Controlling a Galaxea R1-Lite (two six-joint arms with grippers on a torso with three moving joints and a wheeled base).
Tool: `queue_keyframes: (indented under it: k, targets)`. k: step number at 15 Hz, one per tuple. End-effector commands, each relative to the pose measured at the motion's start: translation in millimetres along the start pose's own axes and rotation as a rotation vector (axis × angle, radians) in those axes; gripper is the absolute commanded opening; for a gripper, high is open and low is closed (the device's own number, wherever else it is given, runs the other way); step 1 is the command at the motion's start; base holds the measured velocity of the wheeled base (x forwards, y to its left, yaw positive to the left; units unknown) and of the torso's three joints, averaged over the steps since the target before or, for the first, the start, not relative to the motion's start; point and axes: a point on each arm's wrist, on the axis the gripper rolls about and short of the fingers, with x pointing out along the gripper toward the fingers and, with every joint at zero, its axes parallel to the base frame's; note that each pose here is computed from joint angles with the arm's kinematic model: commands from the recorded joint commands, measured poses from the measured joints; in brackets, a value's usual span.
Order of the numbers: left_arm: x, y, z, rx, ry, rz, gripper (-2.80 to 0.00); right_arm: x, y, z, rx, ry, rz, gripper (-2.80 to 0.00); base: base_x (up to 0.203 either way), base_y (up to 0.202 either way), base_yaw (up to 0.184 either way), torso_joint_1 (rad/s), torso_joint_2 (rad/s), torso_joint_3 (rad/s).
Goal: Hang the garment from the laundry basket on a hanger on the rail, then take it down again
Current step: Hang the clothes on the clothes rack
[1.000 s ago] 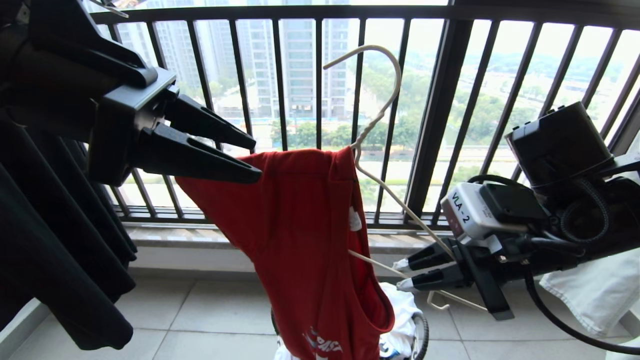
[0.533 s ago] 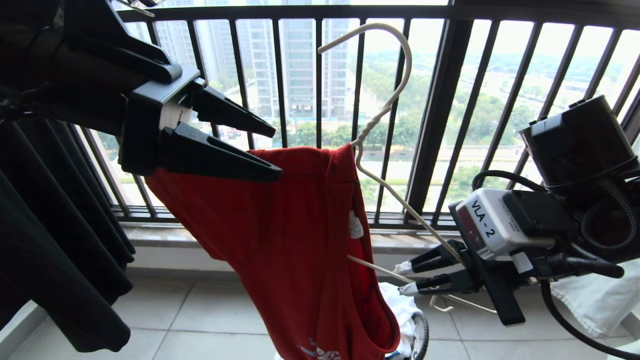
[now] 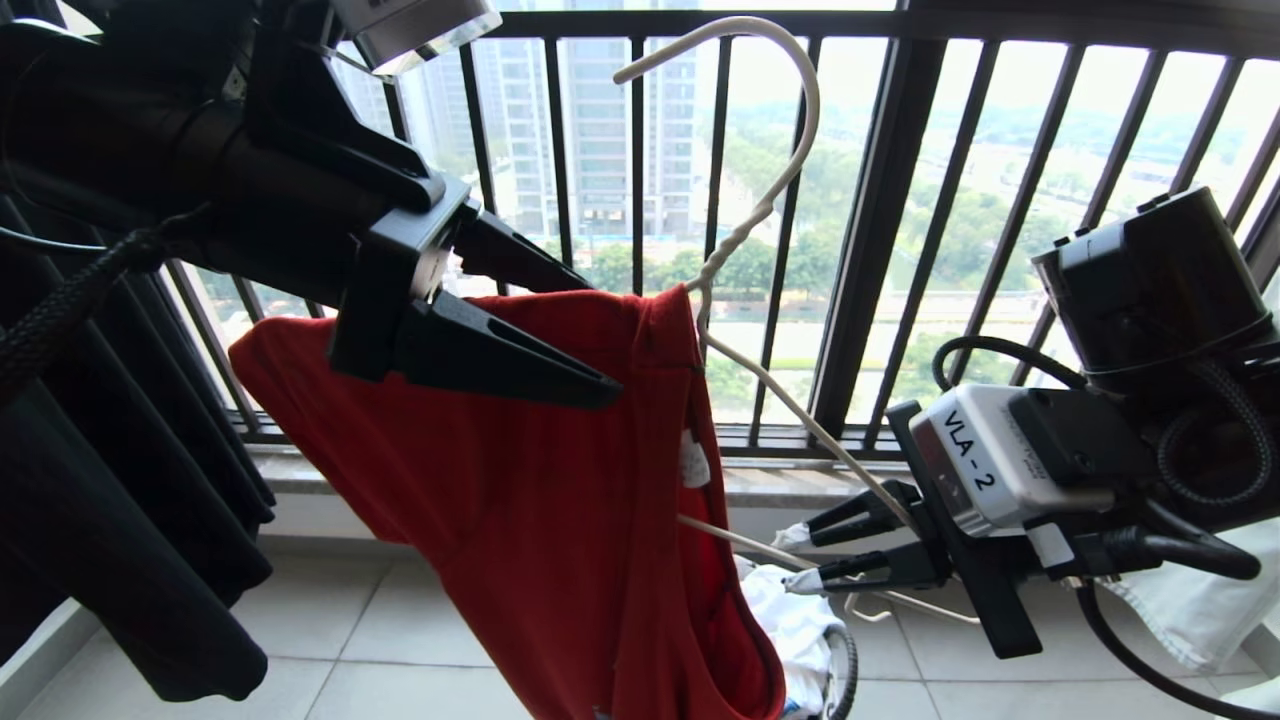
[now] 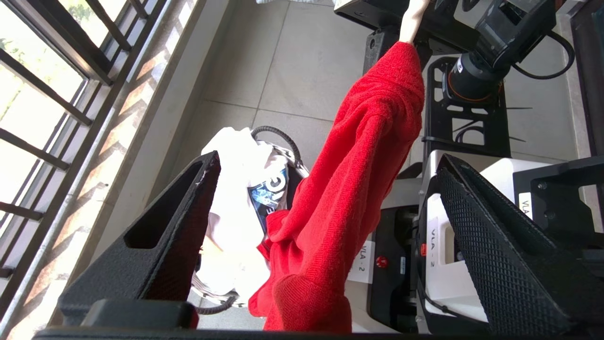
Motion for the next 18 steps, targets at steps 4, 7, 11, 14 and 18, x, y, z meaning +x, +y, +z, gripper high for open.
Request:
queue_keyframes:
  k: [4, 7, 11, 14, 18]
  targets:
    - [7, 2.1, -2, -0.010, 0.012, -0.019, 0.00, -1, -1, 2, -0.043, -0.040, -0.032, -2.80, 0.000, 0.000, 0.000, 0.000, 0.00, 0.000]
    - [7, 2.2, -3, -0.011, 0.016, -0.020, -0.79, -2, -2, 3, -0.049, -0.045, -0.043, -2.80, 0.000, 0.000, 0.000, 0.000, 0.00, 0.000]
    - [9, 3.8, -4, -0.016, 0.022, -0.020, -2.80, -4, -5, 4, -0.053, -0.051, -0.061, -2.80, 0.000, 0.000, 0.000, 0.000, 0.00, 0.000]
    - [9, 3.5, -4, -0.013, 0.021, -0.019, -2.80, -4, -8, 3, -0.061, -0.059, -0.078, -2.80, 0.000, 0.000, 0.000, 0.000, 0.00, 0.000]
    - [9, 4.2, -4, -0.014, 0.021, -0.018, -2.80, -5, -14, -6, -0.020, -0.066, -0.077, -2.80, 0.000, 0.000, 0.000, 0.000, 0.00, 0.000]
